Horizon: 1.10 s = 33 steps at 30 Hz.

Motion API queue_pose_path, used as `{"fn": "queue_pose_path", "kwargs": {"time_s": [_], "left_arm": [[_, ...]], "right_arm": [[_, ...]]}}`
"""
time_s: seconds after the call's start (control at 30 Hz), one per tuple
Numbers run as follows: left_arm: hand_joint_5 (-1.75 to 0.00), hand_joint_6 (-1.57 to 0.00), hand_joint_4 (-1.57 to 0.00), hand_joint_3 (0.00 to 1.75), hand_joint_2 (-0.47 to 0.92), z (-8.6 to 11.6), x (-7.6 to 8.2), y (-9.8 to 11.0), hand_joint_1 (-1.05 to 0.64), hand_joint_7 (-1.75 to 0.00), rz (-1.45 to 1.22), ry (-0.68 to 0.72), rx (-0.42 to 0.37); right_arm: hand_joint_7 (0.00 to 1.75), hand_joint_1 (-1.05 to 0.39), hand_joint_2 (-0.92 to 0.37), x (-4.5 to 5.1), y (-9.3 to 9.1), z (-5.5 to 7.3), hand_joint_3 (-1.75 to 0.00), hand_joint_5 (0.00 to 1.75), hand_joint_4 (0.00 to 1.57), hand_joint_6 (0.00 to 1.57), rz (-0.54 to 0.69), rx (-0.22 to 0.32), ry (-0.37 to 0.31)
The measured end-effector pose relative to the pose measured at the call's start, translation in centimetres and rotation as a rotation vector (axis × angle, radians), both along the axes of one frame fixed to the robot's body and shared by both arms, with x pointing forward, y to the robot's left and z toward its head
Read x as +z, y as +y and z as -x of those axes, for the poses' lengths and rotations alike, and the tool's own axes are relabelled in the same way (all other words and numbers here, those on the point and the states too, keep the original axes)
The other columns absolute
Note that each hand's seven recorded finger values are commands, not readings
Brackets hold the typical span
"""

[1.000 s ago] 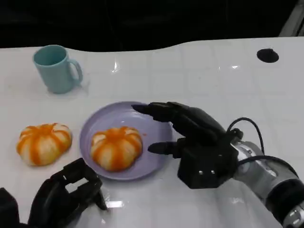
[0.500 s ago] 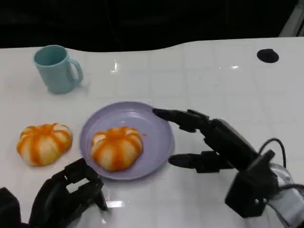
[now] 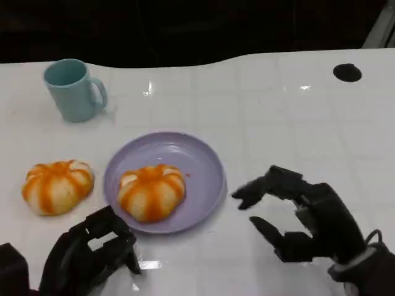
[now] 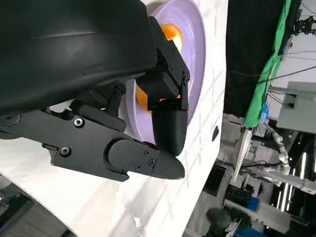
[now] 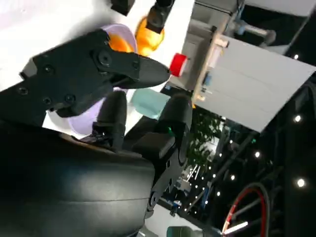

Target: Grasp the bread from the table and place it into the plate.

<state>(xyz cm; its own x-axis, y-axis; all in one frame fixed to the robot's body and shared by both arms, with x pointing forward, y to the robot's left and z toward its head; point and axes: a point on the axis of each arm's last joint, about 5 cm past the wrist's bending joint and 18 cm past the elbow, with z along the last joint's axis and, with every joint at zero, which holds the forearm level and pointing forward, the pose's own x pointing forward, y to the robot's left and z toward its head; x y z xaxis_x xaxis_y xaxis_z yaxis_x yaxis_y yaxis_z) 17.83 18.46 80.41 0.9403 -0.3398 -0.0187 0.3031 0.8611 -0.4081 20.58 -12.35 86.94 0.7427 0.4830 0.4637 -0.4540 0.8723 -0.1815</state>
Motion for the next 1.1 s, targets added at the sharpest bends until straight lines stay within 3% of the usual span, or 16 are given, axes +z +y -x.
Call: {"fn": "queue_pose_path", "kwargs": {"time_s": [0.23, 0.5, 0.67, 1.1], "left_arm": [[-1.68, -0.70, -0.76, 0.09, 0.92, 0.0, 0.0, 0.0, -0.59, -1.41, 0.004, 0.004, -0.002], [-1.68, -0.70, -0.77, 0.09, 0.92, 0.0, 0.0, 0.0, -0.57, -1.41, 0.006, 0.008, -0.004], [-1.67, -0.71, -0.77, 0.09, 0.92, 0.0, 0.0, 0.1, -0.59, -1.40, 0.010, 0.014, -0.002], [-1.67, -0.71, -0.77, 0.08, 0.92, 0.2, 0.0, 0.1, -0.58, -1.39, 0.008, 0.011, -0.006]], "right_arm": [[1.47, -0.32, -0.41, -0.78, -1.1, 1.6, -1.34, 1.73, 0.76, 0.76, -0.036, -0.001, 0.029], [1.64, -0.30, -0.41, -2.02, -2.0, 3.9, -1.33, 1.75, 0.79, 0.70, -0.067, -0.003, 0.087], [1.68, -0.24, -0.41, -2.29, -2.6, 4.9, -1.36, 1.75, 0.81, 0.68, -0.099, -0.026, 0.105], [1.60, -0.23, -0.48, -2.67, -2.5, 5.3, -1.24, 1.75, 0.77, 0.65, -0.171, -0.065, 0.147]]}}
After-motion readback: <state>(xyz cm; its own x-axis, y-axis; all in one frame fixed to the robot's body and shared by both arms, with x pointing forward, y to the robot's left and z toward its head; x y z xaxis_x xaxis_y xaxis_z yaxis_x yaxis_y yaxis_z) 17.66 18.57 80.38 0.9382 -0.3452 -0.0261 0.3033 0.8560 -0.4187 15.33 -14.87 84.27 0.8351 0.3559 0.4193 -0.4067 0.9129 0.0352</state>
